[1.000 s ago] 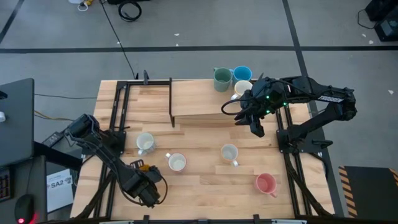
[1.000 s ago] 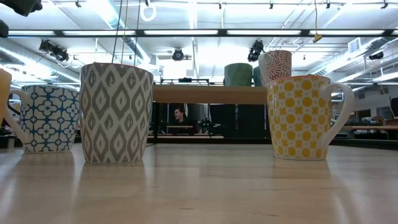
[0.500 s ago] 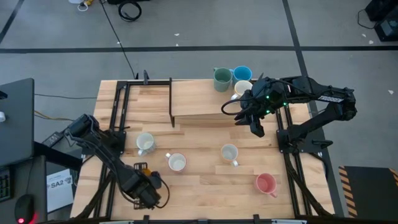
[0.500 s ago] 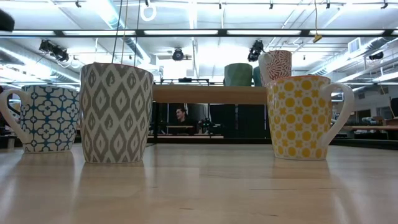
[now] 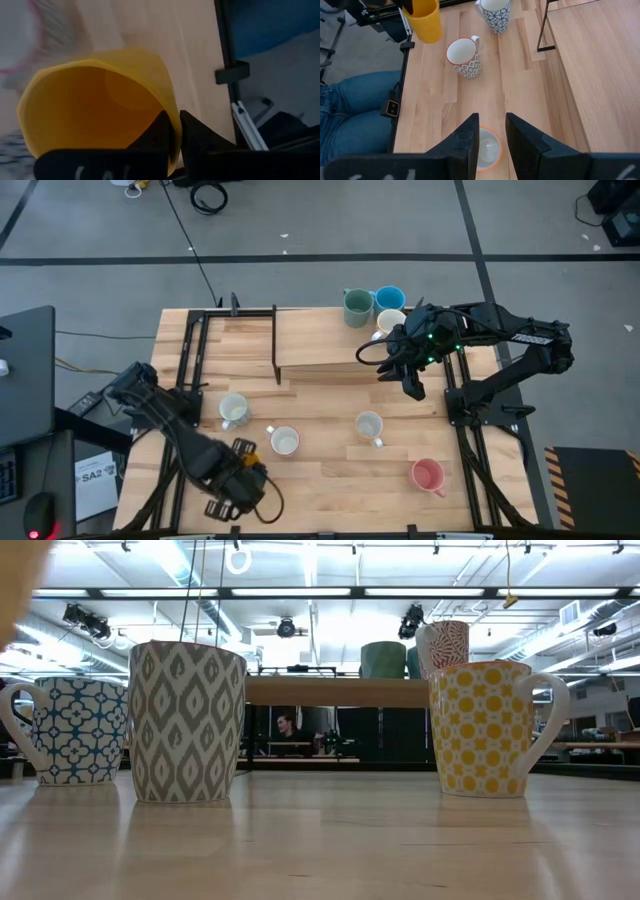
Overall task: Place coffee mugs
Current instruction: Put the yellow mug on the shelf
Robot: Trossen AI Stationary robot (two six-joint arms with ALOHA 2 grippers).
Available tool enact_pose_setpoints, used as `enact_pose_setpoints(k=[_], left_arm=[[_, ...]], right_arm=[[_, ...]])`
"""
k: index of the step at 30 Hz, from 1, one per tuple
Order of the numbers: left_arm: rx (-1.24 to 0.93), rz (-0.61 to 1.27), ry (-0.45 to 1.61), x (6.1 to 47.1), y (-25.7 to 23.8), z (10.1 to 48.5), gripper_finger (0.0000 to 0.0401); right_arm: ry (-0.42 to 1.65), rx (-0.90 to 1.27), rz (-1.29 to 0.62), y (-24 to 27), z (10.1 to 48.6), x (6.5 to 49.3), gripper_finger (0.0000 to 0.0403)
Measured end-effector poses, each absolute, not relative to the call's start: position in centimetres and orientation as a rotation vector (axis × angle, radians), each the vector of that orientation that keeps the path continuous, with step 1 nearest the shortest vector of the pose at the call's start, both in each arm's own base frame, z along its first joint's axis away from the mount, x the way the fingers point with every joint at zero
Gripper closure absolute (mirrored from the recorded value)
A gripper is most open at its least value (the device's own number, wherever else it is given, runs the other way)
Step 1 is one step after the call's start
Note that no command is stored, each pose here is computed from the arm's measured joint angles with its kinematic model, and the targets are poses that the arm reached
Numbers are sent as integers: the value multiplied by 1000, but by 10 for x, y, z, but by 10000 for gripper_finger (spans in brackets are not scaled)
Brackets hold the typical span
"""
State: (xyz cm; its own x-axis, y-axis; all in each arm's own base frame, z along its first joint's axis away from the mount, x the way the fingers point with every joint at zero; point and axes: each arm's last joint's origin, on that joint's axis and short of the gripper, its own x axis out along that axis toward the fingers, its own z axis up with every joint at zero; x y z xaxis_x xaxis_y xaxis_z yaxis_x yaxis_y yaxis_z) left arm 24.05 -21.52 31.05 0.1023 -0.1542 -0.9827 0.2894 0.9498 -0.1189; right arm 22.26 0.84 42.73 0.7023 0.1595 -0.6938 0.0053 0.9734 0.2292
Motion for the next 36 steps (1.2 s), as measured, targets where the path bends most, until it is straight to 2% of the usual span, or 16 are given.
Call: enact_pose_setpoints(k=[8,19,27,36], left_arm=[[278,-344,1366,266,-162,354,373],[664,-333,1270,303,-53,382,373],[785,-263,1254,315,31,387,373],[928,-251,1224,335,88,375,373]], right_arm=[[789,221,87,8,427,223,302],[784,211,62,8,427,223,302],[781,199,32,7,427,223,302],[774,197,30,7,428,223,302]])
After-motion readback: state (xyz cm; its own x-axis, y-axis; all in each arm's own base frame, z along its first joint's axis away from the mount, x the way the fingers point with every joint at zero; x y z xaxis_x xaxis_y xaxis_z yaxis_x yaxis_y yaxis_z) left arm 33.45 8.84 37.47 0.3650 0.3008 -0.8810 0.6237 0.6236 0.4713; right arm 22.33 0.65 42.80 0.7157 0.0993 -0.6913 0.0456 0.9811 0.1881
